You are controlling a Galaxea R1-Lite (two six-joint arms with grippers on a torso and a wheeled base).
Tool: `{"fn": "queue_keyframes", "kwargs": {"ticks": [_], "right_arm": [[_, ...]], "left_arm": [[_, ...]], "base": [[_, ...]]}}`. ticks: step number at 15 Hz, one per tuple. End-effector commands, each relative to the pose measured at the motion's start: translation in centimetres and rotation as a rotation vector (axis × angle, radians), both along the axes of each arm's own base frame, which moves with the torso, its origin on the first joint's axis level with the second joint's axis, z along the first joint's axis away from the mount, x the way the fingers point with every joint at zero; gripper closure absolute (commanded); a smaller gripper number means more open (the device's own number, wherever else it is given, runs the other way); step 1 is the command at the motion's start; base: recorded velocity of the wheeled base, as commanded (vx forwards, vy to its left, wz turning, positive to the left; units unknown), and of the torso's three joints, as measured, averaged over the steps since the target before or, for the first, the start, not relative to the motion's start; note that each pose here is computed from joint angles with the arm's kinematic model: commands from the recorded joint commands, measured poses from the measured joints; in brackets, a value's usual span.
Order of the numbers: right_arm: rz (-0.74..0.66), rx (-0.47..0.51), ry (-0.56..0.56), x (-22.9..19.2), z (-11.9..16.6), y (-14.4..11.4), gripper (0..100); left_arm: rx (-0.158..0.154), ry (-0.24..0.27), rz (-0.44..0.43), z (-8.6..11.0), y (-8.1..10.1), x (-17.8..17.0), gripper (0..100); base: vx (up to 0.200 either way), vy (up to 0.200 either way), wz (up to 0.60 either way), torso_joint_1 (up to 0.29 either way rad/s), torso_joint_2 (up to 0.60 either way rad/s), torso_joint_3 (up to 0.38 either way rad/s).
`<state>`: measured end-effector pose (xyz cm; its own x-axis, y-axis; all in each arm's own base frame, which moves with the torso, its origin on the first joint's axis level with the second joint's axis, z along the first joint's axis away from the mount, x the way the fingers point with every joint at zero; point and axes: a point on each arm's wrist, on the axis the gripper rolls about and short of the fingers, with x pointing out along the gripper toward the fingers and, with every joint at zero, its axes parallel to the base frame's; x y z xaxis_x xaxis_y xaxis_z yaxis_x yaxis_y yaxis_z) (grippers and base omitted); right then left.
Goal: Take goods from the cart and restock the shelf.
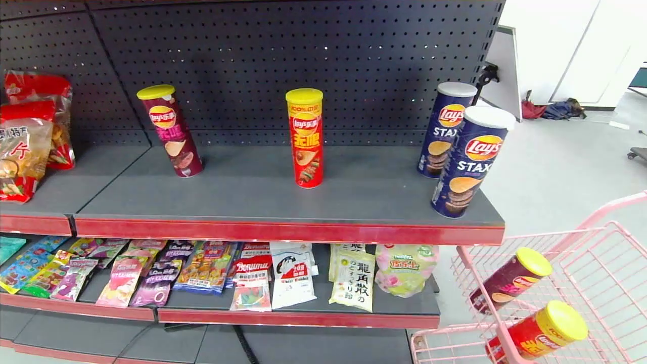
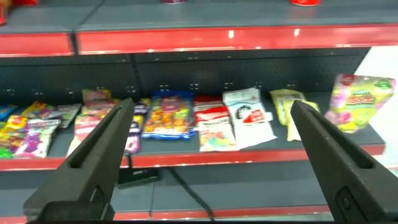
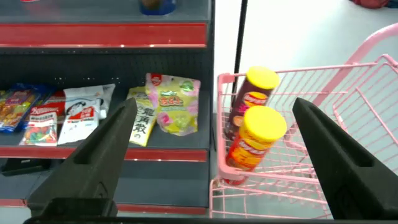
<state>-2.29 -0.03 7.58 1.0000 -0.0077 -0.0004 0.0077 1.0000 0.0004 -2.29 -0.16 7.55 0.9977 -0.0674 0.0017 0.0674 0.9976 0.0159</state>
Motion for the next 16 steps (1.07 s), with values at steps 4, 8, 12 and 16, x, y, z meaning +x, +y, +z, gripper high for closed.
{"fn": "queue_keyframes", "kwargs": {"ticks": [4,8,12,16], "right_arm": [[0.002,0.000,0.003,0.01,-0.02,0.00,0],[0.000,0.001,0.000,0.00,0.00,0.00,0],[0.002,0.001,0.000,0.00,0.00,0.00,0],[0.000,0.001,0.000,0.00,0.00,0.00,0]], "left_arm": [[-0.002,0.000,0.000,0.01,0.00,0.01,0],[-0.002,0.000,0.000,0.01,0.00,0.01,0],[-0.002,0.000,0.000,0.01,0.00,0.01,0],[-0.002,0.000,0.000,0.01,0.00,0.01,0]], "base": [[0.000,0.000,-0.30,0.000,0.00,0.001],[0.000,0.000,-0.60,0.004,0.00,0.004],[0.000,0.000,-0.60,0.002,0.00,0.005],[0.000,0.000,0.00,0.000,0.00,0.000]]}}
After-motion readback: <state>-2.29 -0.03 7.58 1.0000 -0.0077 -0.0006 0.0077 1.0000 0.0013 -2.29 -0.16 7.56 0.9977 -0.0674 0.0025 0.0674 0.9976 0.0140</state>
